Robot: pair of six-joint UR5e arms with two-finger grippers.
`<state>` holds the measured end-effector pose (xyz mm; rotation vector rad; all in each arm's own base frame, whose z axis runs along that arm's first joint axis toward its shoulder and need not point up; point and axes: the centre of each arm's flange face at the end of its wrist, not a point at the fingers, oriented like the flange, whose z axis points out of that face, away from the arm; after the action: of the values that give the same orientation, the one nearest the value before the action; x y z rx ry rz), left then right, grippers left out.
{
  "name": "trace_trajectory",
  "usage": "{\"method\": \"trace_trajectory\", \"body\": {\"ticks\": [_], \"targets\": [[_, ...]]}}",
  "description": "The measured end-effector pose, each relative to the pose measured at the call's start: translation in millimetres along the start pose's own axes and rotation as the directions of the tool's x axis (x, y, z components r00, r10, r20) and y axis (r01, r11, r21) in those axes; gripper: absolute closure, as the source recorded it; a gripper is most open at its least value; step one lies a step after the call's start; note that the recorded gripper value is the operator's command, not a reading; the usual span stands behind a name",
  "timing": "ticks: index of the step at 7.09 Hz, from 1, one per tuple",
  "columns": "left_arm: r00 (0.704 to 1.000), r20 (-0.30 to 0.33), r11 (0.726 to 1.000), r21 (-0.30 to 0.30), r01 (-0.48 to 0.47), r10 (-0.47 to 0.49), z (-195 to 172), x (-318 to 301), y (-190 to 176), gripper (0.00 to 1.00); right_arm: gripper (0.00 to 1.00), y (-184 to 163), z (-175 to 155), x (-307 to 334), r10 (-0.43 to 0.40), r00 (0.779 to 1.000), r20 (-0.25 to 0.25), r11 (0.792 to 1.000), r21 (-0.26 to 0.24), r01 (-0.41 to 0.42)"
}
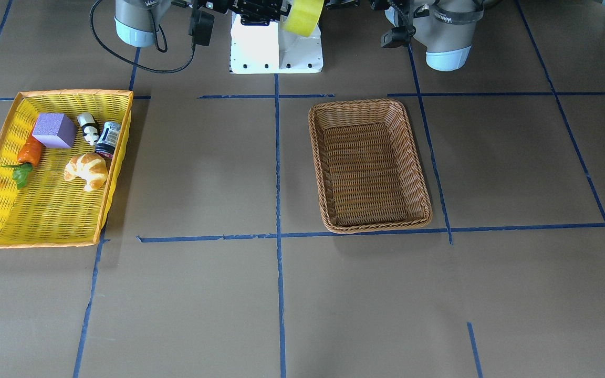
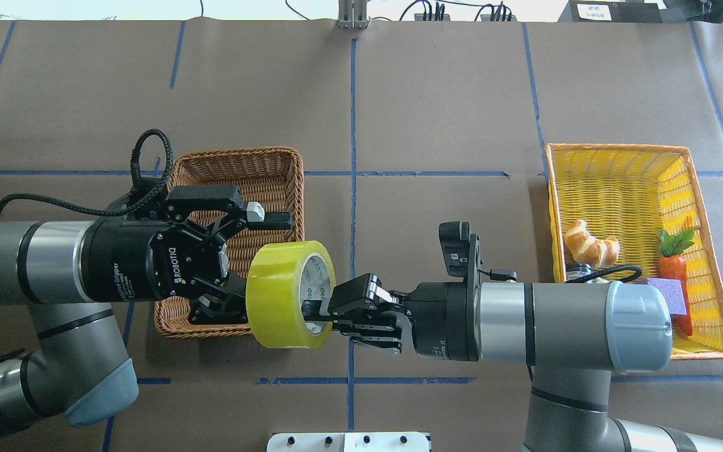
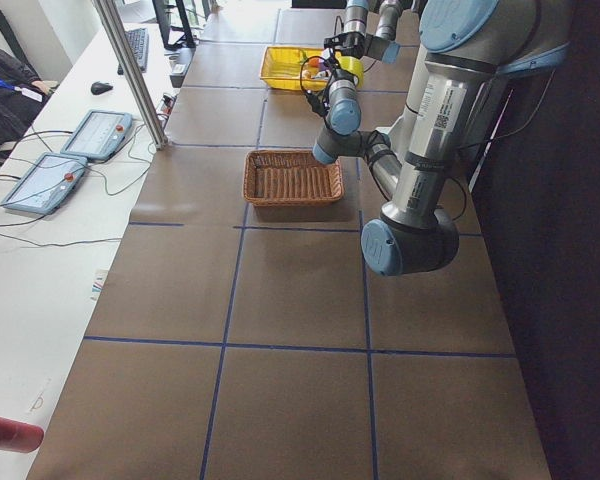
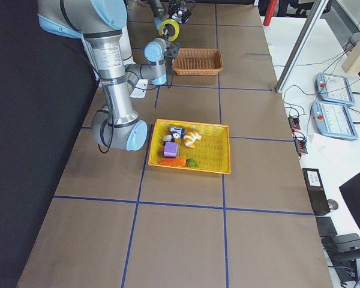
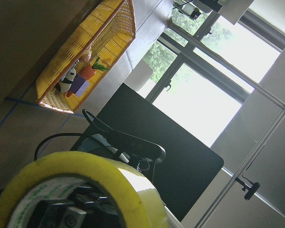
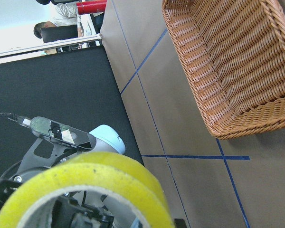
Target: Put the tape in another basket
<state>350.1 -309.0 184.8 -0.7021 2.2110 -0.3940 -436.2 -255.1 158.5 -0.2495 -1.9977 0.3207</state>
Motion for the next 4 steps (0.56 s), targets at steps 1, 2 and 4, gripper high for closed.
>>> {"method": "trace_trajectory", "body": {"ticks": [1,2,4], "targets": [[1.0,0.0,1.0,0.0,0.003,-0.003,-0.1,-0.1,0.3,0.97,0.15,-0.3,0.0,-0.3,0.0,1.0,0.004,1.0,0.006,0.0],[1.0,0.0,1.0,-0.001,0.004,-0.004,-0.6,0.3,1.2,0.98,0.01,-0.8,0.1,-0.6,0.0,1.0,0.007,1.0,0.012,0.0],[1.0,-0.003,1.0,-0.007,0.005,-0.005,-2.2,1.7,4.5,0.98,0.01,-1.9,0.2,-1.5,0.004,1.0,0.019,0.999,0.033,-0.004]]}}
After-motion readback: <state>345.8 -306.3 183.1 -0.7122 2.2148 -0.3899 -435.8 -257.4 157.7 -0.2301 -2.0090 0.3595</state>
